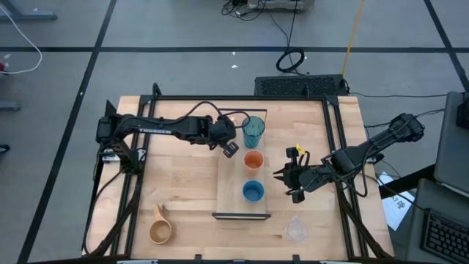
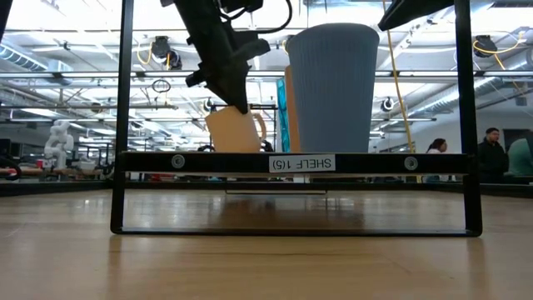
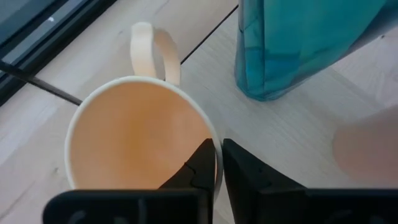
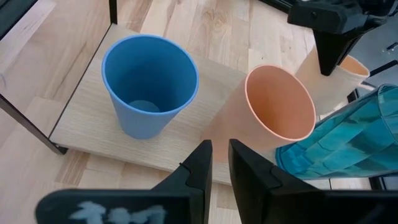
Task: Stack small to large cups/mugs on shelf
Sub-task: Put the light orange mug on the shelf
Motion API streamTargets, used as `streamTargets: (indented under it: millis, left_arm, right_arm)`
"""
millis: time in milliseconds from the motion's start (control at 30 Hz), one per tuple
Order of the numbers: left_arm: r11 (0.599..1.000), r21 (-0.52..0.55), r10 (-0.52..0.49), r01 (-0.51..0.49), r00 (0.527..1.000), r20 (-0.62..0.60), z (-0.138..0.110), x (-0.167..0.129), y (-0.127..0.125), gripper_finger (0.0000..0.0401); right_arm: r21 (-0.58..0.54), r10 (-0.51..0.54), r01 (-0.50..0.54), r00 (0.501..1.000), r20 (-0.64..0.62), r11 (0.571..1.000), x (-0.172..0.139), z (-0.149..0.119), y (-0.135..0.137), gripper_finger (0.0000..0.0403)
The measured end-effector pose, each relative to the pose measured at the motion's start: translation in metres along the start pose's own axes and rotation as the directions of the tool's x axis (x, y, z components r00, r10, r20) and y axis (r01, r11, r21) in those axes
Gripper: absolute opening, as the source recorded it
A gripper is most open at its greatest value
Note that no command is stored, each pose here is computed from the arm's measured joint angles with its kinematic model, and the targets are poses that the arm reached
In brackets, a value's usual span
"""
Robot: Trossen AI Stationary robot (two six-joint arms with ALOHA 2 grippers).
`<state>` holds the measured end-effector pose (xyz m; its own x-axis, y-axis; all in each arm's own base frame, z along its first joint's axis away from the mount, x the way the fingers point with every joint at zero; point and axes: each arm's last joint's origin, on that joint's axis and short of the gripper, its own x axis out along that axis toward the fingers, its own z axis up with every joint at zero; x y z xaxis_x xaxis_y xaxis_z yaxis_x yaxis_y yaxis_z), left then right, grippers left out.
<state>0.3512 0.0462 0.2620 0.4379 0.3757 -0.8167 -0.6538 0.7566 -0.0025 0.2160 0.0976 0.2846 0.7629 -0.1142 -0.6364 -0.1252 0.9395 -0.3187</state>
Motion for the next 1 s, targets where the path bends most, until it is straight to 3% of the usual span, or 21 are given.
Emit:
streamTargets:
  millis: [300,1000]
  left_arm:
    - [0.999,0.033,-0.008,0.008,1.000,-0.002,0.003,0.015,0.001,0.0030]
    - [0.995,0.065,-0.081,0.076,0.994,0.073,0.012,0.014,-0.005,0.0031]
  right_arm:
    - [-0.007,0.000,0.000,1.000,-0.005,1.000,0.000,-0.001,0.000,0.0042]
    - [-0.023,0.001,-0.001,1.000,-0.007,1.000,0.000,-0.001,0.000,0.0042]
